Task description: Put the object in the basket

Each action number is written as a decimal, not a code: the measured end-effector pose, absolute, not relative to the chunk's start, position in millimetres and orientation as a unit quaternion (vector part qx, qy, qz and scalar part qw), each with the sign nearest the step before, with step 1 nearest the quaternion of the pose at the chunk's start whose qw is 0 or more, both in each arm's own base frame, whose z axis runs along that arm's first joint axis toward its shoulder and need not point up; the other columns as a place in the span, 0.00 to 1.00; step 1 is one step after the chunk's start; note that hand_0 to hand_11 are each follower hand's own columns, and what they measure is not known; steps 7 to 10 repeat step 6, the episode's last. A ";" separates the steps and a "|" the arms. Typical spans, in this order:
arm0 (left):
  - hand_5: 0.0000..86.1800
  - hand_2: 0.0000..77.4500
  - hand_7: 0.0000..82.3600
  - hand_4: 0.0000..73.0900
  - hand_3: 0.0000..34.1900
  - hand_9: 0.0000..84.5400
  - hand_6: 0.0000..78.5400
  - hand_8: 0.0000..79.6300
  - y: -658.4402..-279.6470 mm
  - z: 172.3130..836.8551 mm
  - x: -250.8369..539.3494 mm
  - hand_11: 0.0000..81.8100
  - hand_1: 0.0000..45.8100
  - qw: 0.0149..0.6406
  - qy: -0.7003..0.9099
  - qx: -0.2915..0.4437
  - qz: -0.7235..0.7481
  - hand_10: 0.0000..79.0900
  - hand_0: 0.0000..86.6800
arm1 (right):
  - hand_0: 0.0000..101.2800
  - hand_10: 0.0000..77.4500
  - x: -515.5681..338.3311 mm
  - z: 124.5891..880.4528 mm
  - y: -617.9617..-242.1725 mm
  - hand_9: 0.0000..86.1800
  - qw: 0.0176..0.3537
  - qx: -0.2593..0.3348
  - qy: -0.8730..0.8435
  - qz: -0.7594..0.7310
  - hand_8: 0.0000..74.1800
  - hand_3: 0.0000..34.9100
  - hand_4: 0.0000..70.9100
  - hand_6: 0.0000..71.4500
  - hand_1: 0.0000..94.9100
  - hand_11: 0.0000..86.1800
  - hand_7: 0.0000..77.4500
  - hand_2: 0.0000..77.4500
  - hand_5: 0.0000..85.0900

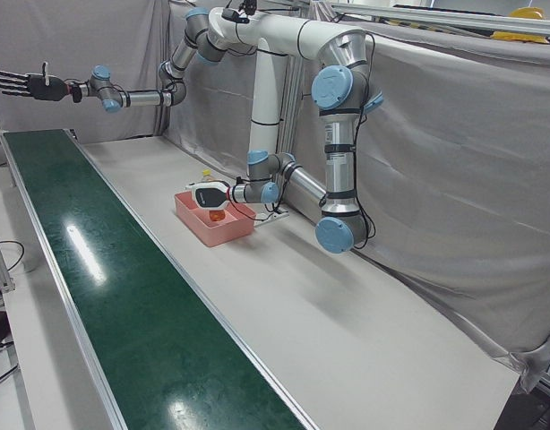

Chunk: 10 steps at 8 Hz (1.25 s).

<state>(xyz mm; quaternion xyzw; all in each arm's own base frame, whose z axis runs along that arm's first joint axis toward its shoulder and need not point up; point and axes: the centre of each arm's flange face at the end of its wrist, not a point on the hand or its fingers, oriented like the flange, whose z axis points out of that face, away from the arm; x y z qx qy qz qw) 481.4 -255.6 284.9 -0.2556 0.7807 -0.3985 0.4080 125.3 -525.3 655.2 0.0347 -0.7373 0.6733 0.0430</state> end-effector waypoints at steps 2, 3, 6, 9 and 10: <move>0.50 0.57 0.40 0.04 0.00 0.27 0.54 0.20 -254.6 297.1 477.2 0.29 0.39 0.409 0.780 -0.256 -0.399 0.21 0.91 | 0.00 0.00 125.3 655.2 -525.4 0.00 0.043 0.035 -0.737 0.673 0.00 0.01 0.00 0.00 0.00 0.00 0.01 0.01 0.00; 0.24 0.17 0.01 0.01 0.03 0.14 0.01 0.10 -256.4 292.1 469.6 0.15 0.48 0.401 0.784 -0.258 -0.398 0.03 0.92 | 0.00 0.00 125.3 655.2 -525.3 0.00 0.043 0.035 -0.737 0.673 0.00 0.01 0.00 0.00 0.00 0.00 0.01 0.01 0.00; 0.13 0.01 0.01 0.01 0.09 0.02 0.00 0.03 -264.1 264.5 426.5 0.03 0.33 0.377 0.797 -0.254 -0.398 0.01 0.92 | 0.00 0.00 125.3 655.2 -525.3 0.00 0.043 0.035 -0.737 0.673 0.00 0.01 0.00 0.00 0.00 0.00 0.01 0.01 0.00; 0.13 0.01 0.01 0.01 0.09 0.02 0.00 0.03 -264.1 264.5 426.5 0.03 0.33 0.377 0.797 -0.254 -0.398 0.01 0.92 | 0.00 0.00 125.3 655.2 -525.3 0.00 0.043 0.035 -0.737 0.673 0.00 0.01 0.00 0.00 0.00 0.00 0.01 0.01 0.00; 0.13 0.01 0.01 0.01 0.09 0.02 0.00 0.03 -264.1 264.5 426.5 0.03 0.33 0.377 0.797 -0.254 -0.398 0.01 0.92 | 0.00 0.00 125.3 655.2 -525.3 0.00 0.043 0.035 -0.737 0.673 0.00 0.01 0.00 0.00 0.00 0.00 0.01 0.01 0.00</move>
